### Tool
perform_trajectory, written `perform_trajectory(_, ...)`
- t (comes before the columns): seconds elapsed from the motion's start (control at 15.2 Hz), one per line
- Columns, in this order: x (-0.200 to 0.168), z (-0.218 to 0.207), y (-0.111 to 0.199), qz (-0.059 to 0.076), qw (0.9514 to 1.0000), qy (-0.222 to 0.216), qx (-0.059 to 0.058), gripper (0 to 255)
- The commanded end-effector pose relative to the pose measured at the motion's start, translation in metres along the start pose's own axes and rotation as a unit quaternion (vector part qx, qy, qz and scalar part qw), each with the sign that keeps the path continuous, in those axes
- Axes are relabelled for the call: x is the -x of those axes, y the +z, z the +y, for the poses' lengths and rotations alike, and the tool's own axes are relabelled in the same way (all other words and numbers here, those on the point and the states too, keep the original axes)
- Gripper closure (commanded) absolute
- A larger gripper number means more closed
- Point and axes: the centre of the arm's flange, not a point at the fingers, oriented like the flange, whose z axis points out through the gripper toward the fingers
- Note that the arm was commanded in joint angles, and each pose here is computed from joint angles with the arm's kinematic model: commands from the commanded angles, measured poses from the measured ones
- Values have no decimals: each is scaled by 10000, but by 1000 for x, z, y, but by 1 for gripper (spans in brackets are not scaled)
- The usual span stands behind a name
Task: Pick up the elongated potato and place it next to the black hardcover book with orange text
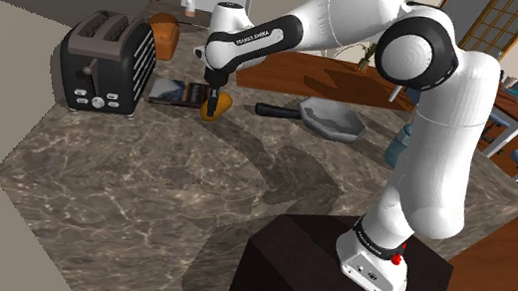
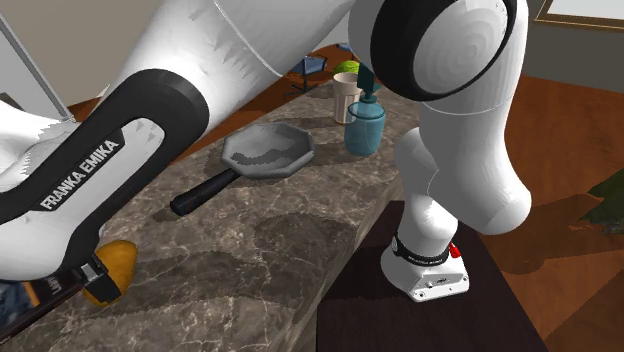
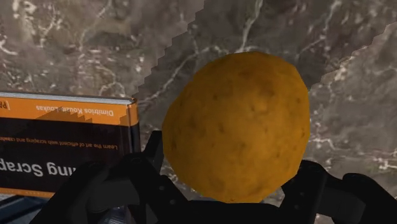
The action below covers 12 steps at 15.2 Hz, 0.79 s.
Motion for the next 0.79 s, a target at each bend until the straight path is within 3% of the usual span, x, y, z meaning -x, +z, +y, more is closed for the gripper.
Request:
perform_trajectory(0.0, -1, -4, 9, -69, 10000, -20, -66, 255)
perform_trajectory(0.2, -1, -4, 9, -69, 10000, -20, -66, 255)
perform_trajectory(0.26, -1, -4, 8, -70, 10000, -20, -67, 0)
perform_trajectory(0.59, -1, -4, 9, -69, 10000, -20, -66, 0)
perform_trajectory(0.73, -1, -3, -18, -69, 10000, -20, -66, 0)
